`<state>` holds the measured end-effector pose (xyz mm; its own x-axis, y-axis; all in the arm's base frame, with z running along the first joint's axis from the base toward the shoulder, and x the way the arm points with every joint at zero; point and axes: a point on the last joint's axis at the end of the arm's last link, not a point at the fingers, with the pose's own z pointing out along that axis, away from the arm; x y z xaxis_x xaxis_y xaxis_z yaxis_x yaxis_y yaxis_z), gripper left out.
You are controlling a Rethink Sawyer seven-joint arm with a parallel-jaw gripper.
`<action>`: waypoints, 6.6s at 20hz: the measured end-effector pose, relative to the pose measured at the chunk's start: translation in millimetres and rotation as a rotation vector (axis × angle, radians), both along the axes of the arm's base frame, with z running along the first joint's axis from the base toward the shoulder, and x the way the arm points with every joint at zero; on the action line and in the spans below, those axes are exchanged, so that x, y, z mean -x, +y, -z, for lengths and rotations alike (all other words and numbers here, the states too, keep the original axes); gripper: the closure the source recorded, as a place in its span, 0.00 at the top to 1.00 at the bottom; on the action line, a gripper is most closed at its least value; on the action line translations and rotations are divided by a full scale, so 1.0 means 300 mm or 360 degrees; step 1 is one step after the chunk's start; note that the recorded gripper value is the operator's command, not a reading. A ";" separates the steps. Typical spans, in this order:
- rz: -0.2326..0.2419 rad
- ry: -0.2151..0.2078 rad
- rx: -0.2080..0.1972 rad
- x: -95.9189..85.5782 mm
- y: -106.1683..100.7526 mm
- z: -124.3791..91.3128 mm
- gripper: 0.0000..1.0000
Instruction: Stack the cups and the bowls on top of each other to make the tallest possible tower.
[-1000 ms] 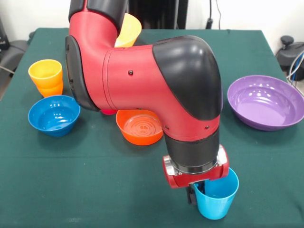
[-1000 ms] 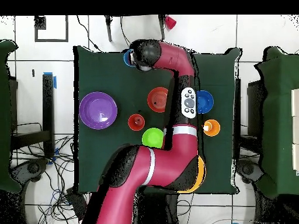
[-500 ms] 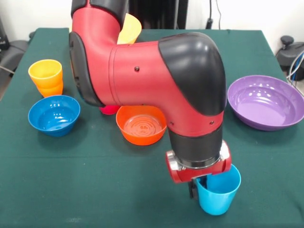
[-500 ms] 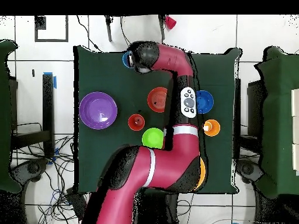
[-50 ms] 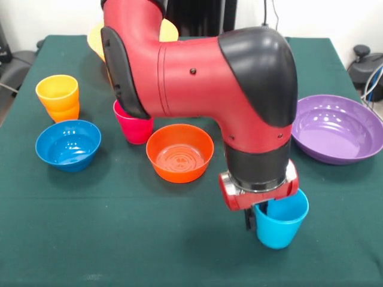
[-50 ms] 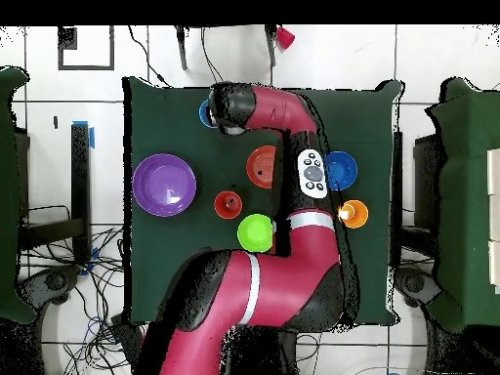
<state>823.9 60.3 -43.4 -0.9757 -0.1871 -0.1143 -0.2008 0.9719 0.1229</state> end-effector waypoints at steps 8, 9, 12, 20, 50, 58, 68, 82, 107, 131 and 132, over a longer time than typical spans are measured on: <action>-0.0020 0.0018 0.0058 0.092 -0.053 -0.005 0.00; -0.0014 0.0019 0.0059 0.099 -0.064 -0.005 0.00; 0.0029 0.0007 0.0058 0.107 -0.135 -0.003 0.00; 0.0115 -0.0004 0.0054 0.095 -0.271 0.001 0.00; 0.0181 -0.0059 0.0057 0.060 -0.363 0.033 1.00; 0.0166 -0.0053 0.0084 0.079 -0.389 0.043 1.00; 0.0139 -0.0025 0.0087 0.109 -0.371 0.033 1.00; 0.0082 0.0021 0.0086 0.157 -0.325 -0.107 1.00; 0.0026 0.0172 0.0047 0.347 -0.276 -0.181 1.00; 0.0047 0.0178 0.0026 0.488 -0.311 -0.240 1.00; 0.0047 0.0174 0.0027 0.486 -0.311 -0.246 1.00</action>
